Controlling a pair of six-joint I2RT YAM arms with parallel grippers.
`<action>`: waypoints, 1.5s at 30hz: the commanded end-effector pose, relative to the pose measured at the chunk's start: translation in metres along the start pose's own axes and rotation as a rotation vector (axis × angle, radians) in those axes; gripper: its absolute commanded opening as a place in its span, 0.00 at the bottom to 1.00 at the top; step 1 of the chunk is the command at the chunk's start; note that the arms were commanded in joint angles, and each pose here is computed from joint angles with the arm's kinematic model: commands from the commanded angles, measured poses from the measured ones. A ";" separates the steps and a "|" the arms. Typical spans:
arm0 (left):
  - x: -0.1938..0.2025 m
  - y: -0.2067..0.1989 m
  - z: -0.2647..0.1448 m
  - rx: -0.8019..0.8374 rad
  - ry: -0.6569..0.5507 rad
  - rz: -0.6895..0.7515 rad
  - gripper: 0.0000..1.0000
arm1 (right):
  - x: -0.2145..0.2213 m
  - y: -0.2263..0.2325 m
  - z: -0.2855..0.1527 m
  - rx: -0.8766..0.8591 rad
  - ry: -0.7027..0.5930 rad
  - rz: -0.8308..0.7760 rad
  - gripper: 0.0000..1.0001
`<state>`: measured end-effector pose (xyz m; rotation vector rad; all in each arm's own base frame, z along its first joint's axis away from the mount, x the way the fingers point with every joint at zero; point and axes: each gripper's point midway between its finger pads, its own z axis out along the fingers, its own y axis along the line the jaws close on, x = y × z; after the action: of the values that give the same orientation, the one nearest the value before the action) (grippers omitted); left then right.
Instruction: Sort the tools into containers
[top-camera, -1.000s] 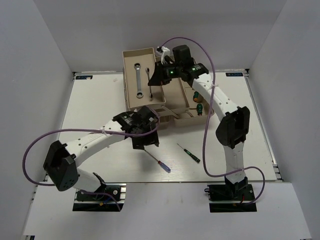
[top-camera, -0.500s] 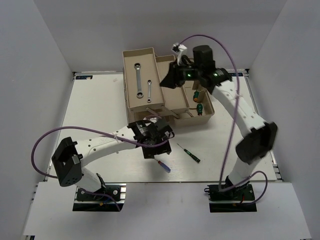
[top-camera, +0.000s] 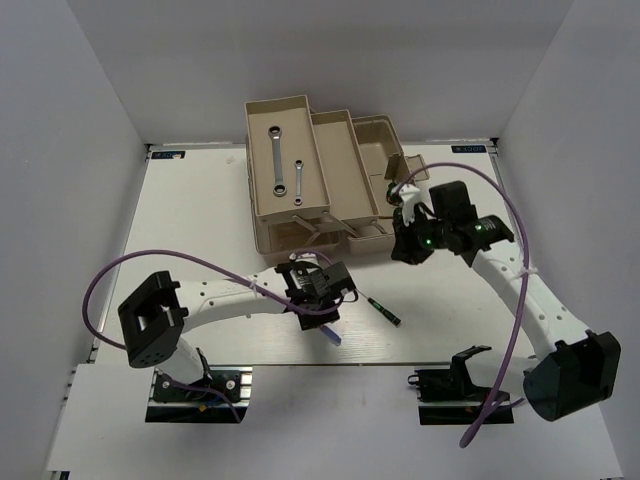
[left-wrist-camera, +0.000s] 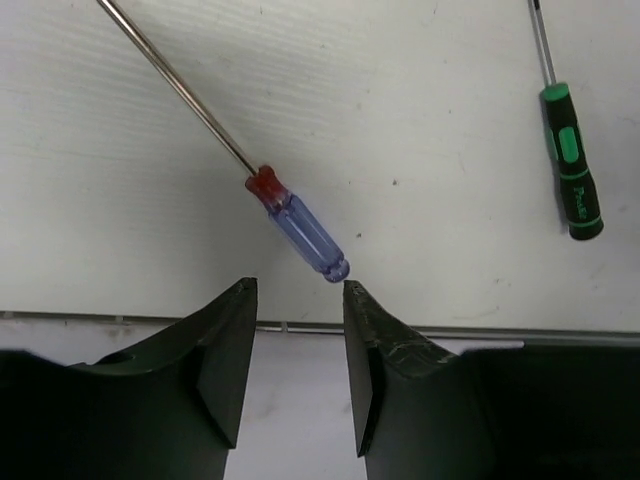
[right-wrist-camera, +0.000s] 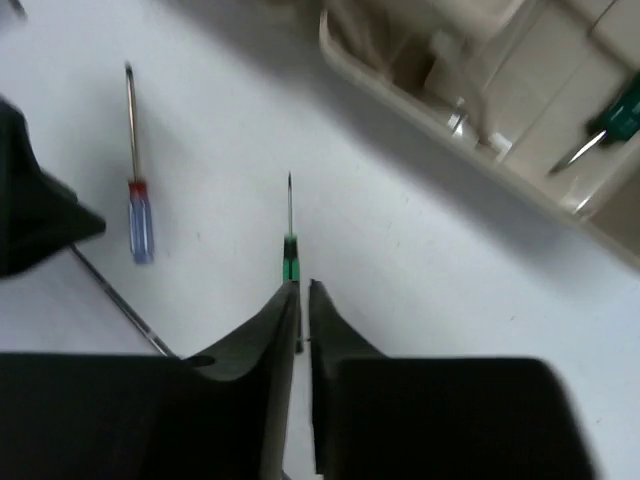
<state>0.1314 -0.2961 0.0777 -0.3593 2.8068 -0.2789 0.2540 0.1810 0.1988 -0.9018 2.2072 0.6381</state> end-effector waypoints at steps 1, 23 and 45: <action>-0.014 -0.007 0.004 0.011 -0.092 -0.044 0.50 | 0.036 0.000 -0.012 0.034 0.069 -0.029 0.18; 0.022 -0.003 0.032 -0.072 -0.081 -0.044 0.63 | 0.166 0.012 0.042 -0.097 0.351 -0.089 0.58; 0.019 0.011 0.024 -0.079 -0.107 -0.071 0.63 | 0.202 0.000 0.069 0.122 0.505 -0.168 0.00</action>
<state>0.1133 -0.2982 0.0354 -0.4487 2.7603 -0.1255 0.1743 0.1563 0.0133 -1.2991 2.4590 0.3073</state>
